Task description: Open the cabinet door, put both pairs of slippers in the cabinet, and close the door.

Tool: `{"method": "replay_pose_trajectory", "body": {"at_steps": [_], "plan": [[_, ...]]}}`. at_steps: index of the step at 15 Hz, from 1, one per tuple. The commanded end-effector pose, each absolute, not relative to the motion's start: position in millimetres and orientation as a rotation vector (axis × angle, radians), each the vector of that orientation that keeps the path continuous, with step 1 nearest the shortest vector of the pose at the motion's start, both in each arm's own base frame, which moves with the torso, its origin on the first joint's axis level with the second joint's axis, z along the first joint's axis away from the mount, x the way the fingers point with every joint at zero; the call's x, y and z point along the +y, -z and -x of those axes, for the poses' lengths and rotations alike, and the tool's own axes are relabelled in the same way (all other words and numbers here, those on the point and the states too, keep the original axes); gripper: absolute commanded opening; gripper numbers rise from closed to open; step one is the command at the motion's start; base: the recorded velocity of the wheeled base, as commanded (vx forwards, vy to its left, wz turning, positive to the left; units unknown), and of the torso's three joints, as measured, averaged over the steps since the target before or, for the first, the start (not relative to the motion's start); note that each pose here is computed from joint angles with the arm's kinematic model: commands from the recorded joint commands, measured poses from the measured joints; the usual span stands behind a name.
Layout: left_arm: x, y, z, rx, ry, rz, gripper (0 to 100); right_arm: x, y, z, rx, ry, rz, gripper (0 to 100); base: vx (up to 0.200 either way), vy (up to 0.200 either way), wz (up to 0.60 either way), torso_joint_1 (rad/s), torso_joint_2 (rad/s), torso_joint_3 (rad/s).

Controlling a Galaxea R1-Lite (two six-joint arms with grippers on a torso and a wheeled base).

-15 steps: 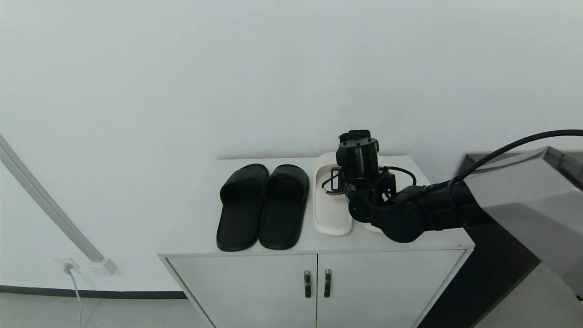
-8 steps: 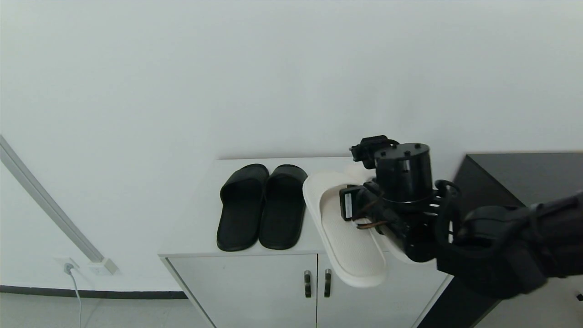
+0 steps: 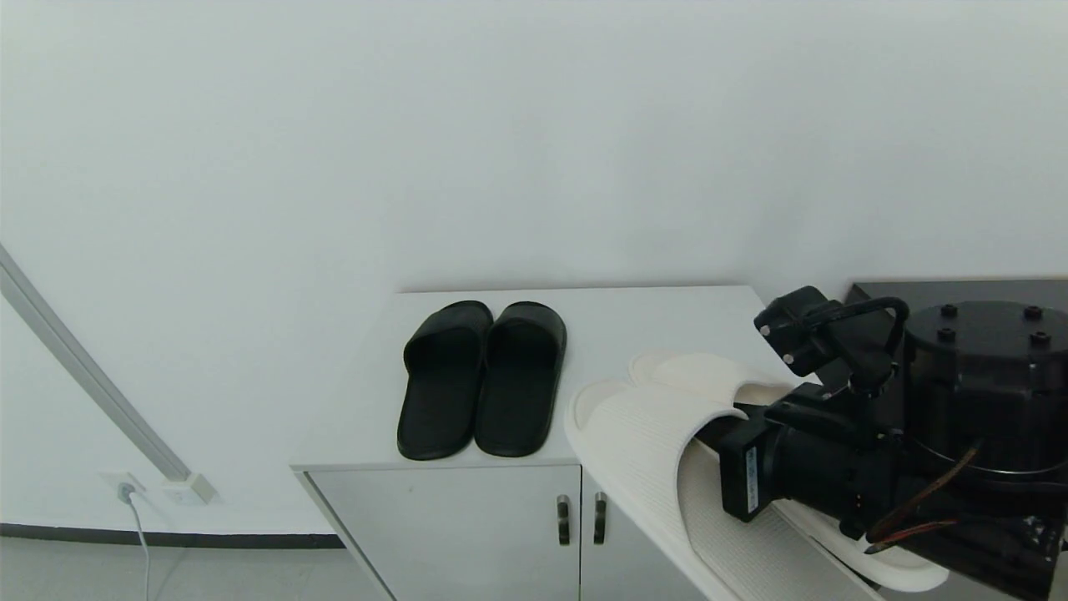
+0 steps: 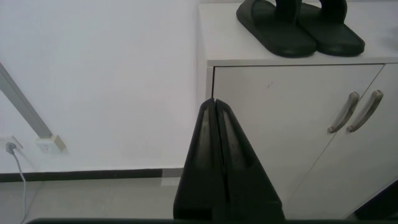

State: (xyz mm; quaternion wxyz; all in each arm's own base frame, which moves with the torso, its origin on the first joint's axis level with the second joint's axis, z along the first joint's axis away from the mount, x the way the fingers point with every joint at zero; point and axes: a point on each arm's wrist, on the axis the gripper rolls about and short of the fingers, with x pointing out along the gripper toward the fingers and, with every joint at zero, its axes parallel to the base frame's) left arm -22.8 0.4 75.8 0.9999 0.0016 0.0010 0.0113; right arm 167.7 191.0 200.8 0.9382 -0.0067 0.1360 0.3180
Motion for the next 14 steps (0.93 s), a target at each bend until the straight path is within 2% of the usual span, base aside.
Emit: {"method": "replay_pose_trajectory", "body": {"at_steps": [1,10,14], "plan": [[0,-76,23,0.002,-0.023,-0.003,0,186,-205,-163,0.262,-0.658,0.003,0,0.0,0.0,0.0,0.0,0.0,0.0],[0,-76,23,0.002,-0.023,0.0,0,188,-196,-164,0.291,-0.669,0.022,0,-0.2,0.0,0.0,0.005,0.0,0.003],[0,-76,23,0.002,-0.023,0.0,0,187,-193,-163,0.293,-0.673,0.045,0,0.0,0.0,0.0,0.0,0.0,0.0]]}}
